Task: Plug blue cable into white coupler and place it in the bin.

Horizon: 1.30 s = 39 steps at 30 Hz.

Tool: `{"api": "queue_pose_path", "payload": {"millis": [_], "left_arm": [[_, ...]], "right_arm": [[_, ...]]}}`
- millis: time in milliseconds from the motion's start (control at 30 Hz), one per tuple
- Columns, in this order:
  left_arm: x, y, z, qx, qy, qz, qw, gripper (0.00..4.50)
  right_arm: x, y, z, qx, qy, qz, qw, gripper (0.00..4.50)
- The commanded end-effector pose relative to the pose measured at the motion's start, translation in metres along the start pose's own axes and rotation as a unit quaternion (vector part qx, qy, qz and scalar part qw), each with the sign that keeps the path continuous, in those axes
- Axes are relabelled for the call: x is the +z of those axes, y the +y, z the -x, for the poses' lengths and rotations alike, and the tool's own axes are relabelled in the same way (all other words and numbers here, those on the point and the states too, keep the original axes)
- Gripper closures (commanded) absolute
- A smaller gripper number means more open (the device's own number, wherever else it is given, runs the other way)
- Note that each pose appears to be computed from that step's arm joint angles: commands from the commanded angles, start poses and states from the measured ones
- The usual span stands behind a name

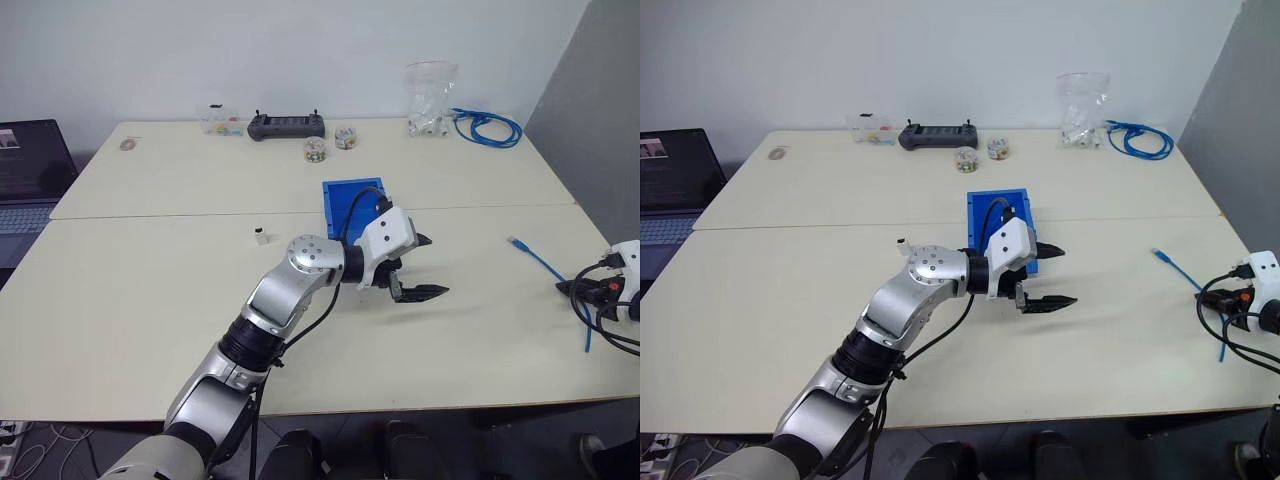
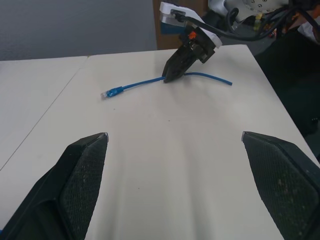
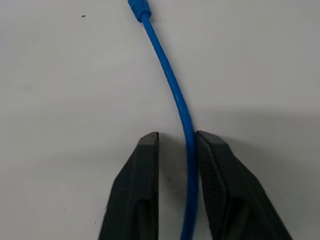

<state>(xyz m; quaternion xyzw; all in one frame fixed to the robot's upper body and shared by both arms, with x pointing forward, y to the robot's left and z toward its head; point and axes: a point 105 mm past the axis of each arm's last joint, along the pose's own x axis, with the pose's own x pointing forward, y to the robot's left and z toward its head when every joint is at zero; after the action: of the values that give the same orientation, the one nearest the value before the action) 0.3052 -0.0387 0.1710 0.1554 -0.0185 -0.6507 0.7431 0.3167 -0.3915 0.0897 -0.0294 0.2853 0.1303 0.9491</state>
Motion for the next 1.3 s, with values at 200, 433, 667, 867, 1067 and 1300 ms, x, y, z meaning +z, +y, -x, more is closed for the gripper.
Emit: {"api": "queue_pose_path", "payload": {"millis": [200,433,667,867,1067,1300], "left_arm": [[0.008,-0.007,-0.004,-0.023,-0.006,-0.015,1.000,0.00],[-0.003,0.000,0.032,0.014,0.011,0.000,1.000,0.00],[-0.038,-0.007,0.125,0.118,0.087,0.042,0.988,0.00],[-0.061,-0.024,0.166,0.176,0.128,0.058,0.974,0.00],[-0.078,-0.030,0.195,0.199,0.165,0.043,0.965,0.00],[-0.096,-0.027,0.226,0.236,0.198,0.046,0.950,0.00]], "right_arm": [[0.037,0.011,0.011,0.024,-0.066,0.113,0.991,4.49],[0.072,0.066,0.029,0.113,-0.108,0.264,0.952,4.49],[0.074,0.144,0.059,0.250,-0.066,0.400,0.879,4.49],[0.071,0.209,0.026,0.344,-0.085,0.430,0.830,4.49],[0.070,0.255,-0.023,0.400,-0.103,0.420,0.808,4.49],[0.061,0.266,-0.058,0.412,-0.078,0.419,0.806,4.49]]}}
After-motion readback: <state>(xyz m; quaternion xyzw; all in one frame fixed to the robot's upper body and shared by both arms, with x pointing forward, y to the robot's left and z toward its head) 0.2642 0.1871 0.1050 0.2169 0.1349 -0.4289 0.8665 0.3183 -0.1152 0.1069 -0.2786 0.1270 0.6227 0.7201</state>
